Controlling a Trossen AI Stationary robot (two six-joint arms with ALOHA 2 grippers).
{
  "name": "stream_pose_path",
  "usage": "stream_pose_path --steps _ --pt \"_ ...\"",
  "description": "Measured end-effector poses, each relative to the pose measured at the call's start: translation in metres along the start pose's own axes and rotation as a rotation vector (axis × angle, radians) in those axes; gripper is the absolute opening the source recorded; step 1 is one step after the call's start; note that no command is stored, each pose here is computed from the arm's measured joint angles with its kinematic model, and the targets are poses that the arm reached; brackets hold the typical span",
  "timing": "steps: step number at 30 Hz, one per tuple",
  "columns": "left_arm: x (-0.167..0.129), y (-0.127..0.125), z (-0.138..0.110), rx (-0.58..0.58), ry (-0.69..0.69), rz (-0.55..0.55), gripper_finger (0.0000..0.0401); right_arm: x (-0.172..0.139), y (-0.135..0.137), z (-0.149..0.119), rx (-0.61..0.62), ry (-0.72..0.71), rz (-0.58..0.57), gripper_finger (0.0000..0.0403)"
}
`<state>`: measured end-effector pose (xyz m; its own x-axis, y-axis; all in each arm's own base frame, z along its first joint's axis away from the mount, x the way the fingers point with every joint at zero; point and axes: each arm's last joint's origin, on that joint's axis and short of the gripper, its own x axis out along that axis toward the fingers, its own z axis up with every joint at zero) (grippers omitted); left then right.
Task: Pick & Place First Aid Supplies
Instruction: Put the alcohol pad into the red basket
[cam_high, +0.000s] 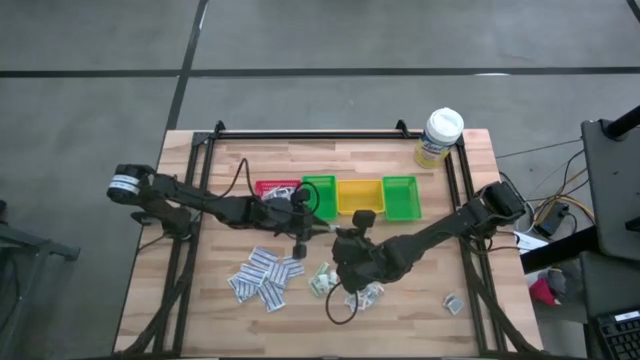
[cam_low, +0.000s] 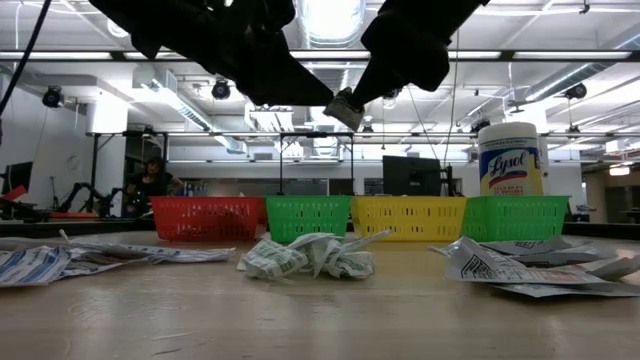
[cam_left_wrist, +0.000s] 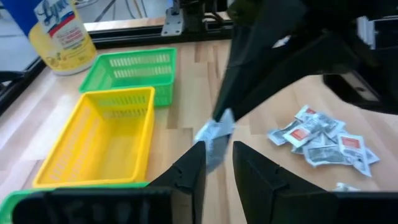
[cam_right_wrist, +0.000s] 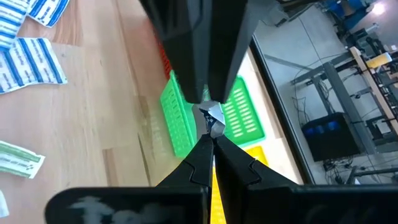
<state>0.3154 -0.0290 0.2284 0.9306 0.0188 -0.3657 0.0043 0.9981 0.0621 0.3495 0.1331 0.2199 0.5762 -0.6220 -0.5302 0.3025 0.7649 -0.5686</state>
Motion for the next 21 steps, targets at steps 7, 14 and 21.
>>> stream_pose_path --steps 7,14,21 --pt "-0.0035 0.0010 0.0043 0.002 -0.020 0.017 0.0085 -0.0003 0.0002 0.0001 0.006 0.000 0.002 0.0008" --pt "-0.0033 0.0006 0.0028 0.004 -0.007 0.007 0.0085 -0.0003 0.0002 0.0001 0.006 -0.001 0.003 0.0008" --pt "-0.0053 -0.0009 0.0048 -0.009 -0.016 -0.055 0.0085 -0.0003 0.0008 -0.0001 0.005 0.006 0.024 0.0008"
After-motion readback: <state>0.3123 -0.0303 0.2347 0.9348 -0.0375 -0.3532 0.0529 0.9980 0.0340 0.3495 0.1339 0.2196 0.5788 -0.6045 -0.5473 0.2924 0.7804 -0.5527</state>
